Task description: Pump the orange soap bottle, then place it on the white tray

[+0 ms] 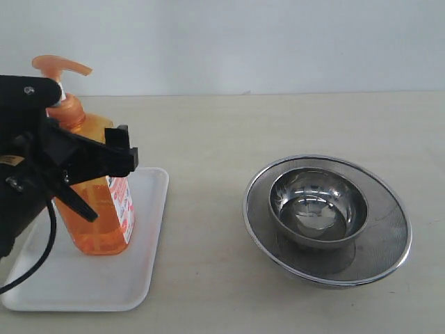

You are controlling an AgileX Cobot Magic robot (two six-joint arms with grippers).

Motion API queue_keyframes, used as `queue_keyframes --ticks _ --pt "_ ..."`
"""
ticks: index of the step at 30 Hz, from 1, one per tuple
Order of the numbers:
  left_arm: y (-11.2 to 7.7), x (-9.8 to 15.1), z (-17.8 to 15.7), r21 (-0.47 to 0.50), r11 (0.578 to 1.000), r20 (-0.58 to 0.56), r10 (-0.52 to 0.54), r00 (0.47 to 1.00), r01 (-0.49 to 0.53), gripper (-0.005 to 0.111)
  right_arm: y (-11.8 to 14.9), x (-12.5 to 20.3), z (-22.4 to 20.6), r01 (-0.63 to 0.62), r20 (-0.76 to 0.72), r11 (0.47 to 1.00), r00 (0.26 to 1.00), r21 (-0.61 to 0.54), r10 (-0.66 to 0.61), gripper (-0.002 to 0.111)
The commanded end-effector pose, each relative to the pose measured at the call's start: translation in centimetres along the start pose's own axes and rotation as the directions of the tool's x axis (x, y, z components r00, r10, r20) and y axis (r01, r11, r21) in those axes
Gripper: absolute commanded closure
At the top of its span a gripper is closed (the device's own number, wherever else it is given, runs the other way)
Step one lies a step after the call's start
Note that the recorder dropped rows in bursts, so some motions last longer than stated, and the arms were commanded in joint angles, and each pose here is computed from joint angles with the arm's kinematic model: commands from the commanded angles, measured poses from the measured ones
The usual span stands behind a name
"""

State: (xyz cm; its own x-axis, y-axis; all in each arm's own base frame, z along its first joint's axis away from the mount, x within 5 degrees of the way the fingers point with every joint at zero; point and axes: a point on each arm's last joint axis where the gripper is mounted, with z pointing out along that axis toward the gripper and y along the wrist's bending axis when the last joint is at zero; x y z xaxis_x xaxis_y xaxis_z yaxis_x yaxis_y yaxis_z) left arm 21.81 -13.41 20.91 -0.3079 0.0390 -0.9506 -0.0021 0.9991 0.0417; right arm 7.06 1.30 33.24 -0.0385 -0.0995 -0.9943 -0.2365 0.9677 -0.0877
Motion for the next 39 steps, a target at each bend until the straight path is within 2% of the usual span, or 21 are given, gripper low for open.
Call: queue_keyframes --ticks 1,4,7,9,14,19,22,23,25,30,39 --pt "1.1 -2.6 -1.8 0.026 0.997 0.084 -0.078 0.993 0.076 0.013 -0.1 0.1 -0.1 0.000 -0.007 1.000 1.000 0.004 0.000 0.108" --pt "1.9 -4.1 -3.4 0.071 0.997 0.100 -0.030 0.995 0.023 0.013 -0.1 0.1 -0.1 0.001 -0.007 1.000 1.000 0.005 -0.001 0.108" --pt "2.1 -4.8 -4.5 0.135 0.990 0.100 -0.044 0.994 0.030 0.013 -0.1 0.1 -0.1 0.001 -0.007 1.000 1.000 0.005 -0.001 0.108" --pt "2.1 -5.4 -5.6 0.224 0.974 0.097 -0.044 0.994 0.021 0.013 -0.1 0.1 -0.1 0.001 -0.007 1.000 1.000 0.005 -0.001 0.108" --pt "3.3 -6.9 -7.6 0.274 0.959 0.146 -0.110 0.983 0.066 0.013 -0.1 0.1 -0.1 0.001 -0.007 1.000 1.000 0.005 -0.001 0.108" --pt "5.5 -7.9 -10.3 0.301 0.953 0.182 -0.107 0.978 0.049 0.013 -0.1 0.2 -0.1 0.001 -0.020 1.000 1.000 0.011 -0.001 0.108" --pt "6.4 -8.9 -13.0 0.435 0.899 0.239 -0.168 0.956 0.050 0.013 -0.2 0.4 -0.1 0.002 -0.040 1.000 0.999 0.020 -0.001 0.108" --pt "6.9 -9.2 -14.6 0.510 0.859 0.267 -0.207 0.941 0.044 0.013 -0.2 0.4 -0.1 0.002 -0.050 1.000 0.999 0.025 -0.001 0.108" --pt "7.9 -9.6 -16.9 0.601 0.799 0.313 -0.266 0.912 0.027 0.013 -0.2 0.5 -0.1 -0.009 -0.055 1.000 0.998 0.022 0.010 0.108" --pt "9.3 -9.8 -19.2 0.666 0.746 0.361 -0.330 0.872 0.007 0.014 -0.1 0.5 -0.1 -0.034 -0.059 0.999 0.998 0.013 0.034 0.108" --pt "8.9 -9.5 -20.8 0.760 0.647 0.357 -0.329 0.874 -0.067 0.014 0.0 0.4 -0.1 -0.041 -0.045 0.999 0.998 0.003 0.042 0.108"
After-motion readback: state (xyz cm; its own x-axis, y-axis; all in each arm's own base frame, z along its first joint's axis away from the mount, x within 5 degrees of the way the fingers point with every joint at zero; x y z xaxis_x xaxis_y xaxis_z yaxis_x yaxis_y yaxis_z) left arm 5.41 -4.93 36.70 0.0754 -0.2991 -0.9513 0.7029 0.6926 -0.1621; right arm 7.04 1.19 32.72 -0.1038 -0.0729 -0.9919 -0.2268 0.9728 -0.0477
